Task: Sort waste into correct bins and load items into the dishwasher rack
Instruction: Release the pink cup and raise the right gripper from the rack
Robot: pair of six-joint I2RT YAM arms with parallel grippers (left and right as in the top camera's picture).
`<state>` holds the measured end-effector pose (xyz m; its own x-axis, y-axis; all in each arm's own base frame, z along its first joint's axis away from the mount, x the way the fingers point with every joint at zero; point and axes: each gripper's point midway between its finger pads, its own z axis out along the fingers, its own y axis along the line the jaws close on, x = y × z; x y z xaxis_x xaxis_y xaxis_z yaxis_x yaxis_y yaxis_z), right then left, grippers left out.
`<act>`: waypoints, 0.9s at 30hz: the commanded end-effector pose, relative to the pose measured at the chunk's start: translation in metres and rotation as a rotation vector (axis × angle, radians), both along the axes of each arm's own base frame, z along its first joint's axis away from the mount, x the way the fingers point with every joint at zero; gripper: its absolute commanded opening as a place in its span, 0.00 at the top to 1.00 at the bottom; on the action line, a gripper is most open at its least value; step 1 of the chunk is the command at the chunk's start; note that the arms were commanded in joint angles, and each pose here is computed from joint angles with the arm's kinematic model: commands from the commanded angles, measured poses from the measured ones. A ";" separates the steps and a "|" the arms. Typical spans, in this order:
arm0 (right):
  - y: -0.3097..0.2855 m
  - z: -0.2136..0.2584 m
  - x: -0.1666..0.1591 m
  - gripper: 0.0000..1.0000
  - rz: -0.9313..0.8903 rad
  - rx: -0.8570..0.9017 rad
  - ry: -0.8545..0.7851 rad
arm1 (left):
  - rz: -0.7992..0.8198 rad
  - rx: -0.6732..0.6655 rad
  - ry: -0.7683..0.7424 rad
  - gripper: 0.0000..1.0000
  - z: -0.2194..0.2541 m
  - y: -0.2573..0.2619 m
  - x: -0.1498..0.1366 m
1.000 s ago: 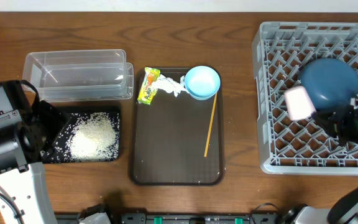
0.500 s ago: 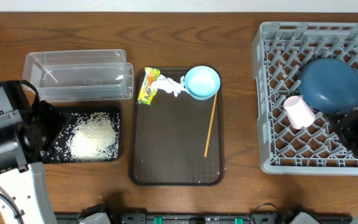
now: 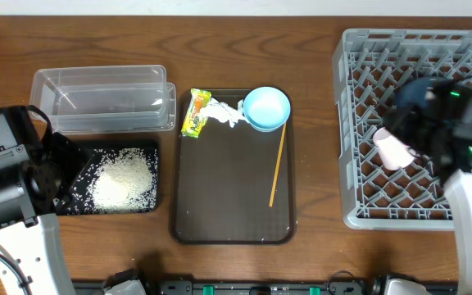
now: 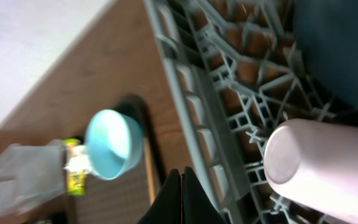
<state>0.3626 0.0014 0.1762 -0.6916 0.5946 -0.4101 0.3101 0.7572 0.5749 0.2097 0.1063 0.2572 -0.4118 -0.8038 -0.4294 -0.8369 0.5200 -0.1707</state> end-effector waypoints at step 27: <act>-0.061 -0.037 -0.027 0.99 -0.271 -0.325 0.374 | 0.022 0.018 -0.008 0.08 0.004 0.005 -0.001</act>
<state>0.3307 -0.0412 0.1168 -0.7009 0.6541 -0.2844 0.6252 0.7553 0.1965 0.2097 0.1063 0.2572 -0.4118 -0.8038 -0.4294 -0.8369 0.5200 -0.1707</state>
